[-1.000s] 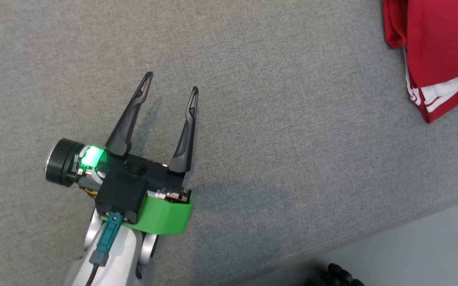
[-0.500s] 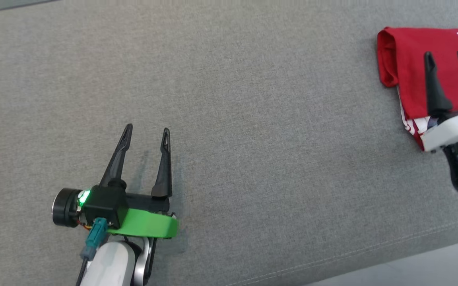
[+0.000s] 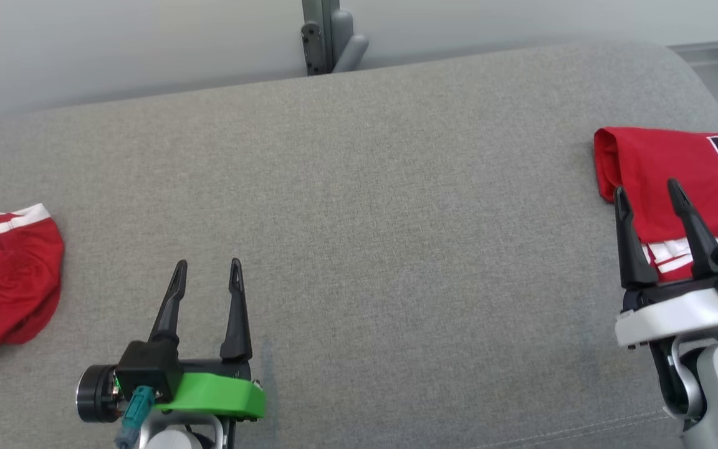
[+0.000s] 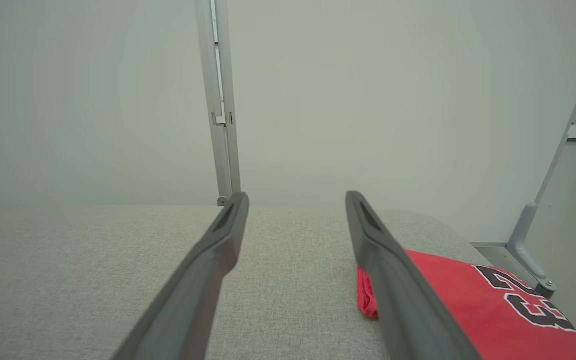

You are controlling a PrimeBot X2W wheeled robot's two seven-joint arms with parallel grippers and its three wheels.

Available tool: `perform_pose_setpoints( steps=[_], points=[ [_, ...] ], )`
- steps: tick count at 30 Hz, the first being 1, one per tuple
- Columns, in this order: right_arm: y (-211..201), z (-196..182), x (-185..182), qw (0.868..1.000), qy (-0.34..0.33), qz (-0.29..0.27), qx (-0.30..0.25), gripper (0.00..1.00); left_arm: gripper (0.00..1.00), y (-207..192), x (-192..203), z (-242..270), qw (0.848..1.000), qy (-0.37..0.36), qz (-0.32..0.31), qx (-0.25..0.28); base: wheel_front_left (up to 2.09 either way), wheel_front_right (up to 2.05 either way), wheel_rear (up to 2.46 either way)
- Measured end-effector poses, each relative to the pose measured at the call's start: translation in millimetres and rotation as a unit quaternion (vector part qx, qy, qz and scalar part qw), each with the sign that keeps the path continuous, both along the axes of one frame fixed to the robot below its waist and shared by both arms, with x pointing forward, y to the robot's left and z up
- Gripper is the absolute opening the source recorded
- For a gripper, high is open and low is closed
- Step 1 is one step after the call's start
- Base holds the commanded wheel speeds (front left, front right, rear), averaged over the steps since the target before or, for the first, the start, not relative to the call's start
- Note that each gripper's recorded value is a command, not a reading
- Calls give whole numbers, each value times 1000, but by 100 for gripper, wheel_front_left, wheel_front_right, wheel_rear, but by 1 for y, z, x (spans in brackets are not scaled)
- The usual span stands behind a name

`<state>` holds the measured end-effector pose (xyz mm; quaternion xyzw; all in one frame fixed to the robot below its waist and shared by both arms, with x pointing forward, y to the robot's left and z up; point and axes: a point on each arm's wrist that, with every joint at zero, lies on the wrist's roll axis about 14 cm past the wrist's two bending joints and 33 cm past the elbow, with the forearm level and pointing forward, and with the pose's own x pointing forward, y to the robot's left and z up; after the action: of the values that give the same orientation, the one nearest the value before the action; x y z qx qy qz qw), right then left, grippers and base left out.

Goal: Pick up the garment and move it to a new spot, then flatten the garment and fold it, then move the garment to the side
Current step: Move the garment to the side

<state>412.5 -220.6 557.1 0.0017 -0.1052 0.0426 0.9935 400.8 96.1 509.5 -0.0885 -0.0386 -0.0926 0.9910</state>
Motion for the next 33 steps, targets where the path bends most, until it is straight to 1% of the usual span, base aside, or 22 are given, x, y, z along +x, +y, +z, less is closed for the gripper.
perform_pose_setpoints(
  steps=[8,14,17,21,27,33],
  points=[
    [21,19,-41,999,-35,15,-12,100,100,25,-29,20,998,-29,46,14,0,0,0],
    [42,5,-63,999,-18,34,-2,100,100,38,-50,22,997,-33,64,16,0,0,0],
    [44,-4,-72,999,-7,30,15,100,100,43,-61,17,997,-24,73,9,0,0,0],
    [50,-9,-81,999,0,36,18,100,100,44,-72,15,997,-22,75,12,0,0,0],
    [55,-13,-90,999,3,42,7,100,100,48,-81,14,997,-23,78,16,0,0,0],
    [58,-14,-96,999,4,40,19,100,100,46,-86,13,997,-24,69,17,0,0,0]
  ],
)
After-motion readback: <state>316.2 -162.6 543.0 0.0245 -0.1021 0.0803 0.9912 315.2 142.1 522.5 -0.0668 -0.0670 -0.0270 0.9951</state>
